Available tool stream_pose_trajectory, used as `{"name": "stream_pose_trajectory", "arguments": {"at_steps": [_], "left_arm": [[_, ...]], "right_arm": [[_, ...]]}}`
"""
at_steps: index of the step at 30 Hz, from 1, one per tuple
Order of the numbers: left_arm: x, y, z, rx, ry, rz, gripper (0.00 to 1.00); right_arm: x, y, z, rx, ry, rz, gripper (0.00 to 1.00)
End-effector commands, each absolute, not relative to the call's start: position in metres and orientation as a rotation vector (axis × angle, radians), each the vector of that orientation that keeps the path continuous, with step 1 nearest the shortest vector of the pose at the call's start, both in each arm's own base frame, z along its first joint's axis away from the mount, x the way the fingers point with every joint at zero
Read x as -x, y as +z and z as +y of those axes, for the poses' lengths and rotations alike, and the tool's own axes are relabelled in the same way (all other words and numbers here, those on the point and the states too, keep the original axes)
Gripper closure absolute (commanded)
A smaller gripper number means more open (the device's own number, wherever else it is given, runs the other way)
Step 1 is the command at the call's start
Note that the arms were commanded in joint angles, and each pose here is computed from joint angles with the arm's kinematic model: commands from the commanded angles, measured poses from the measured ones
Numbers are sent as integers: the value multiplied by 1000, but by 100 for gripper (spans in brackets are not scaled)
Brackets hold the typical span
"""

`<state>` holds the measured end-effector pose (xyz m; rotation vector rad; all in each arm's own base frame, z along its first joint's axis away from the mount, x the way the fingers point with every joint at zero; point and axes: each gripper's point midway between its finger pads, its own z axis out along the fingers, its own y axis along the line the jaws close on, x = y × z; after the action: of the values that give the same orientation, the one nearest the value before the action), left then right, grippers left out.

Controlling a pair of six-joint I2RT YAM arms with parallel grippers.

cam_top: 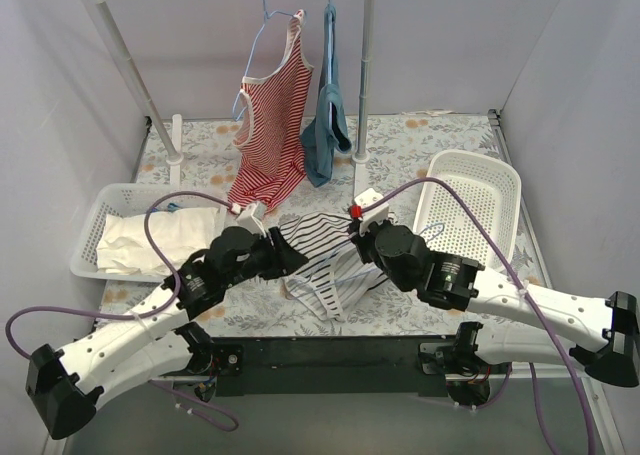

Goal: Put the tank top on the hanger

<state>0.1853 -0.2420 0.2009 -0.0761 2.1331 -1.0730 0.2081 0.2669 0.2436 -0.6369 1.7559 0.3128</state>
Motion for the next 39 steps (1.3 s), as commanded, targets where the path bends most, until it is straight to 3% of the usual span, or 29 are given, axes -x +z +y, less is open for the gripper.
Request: {"name": "stream_pose_trajectory", "arguments": {"at_steps": [1, 11, 30, 33, 36, 39], "left_arm": [[-150, 135, -246, 77, -1112, 2393, 63], [-118, 86, -275, -22, -1223, 2570, 64], [-107, 52, -321, -35, -1266, 2616, 62], [-107, 54, -325, -37, -1287, 2600, 71], [-110, 63, -328, -18, -1325, 2552, 91], [-114, 77, -328, -11, -1364, 2484, 99]], "right_arm": [[-204, 262, 266, 613, 370, 1685, 99], [-204, 263, 264, 604, 368, 1683, 99], [-202, 264, 261, 591, 363, 1682, 99], [-202, 264, 258, 584, 356, 1684, 99], [-204, 264, 254, 564, 333, 1693, 99], [-207, 263, 247, 538, 293, 1702, 99]]}}
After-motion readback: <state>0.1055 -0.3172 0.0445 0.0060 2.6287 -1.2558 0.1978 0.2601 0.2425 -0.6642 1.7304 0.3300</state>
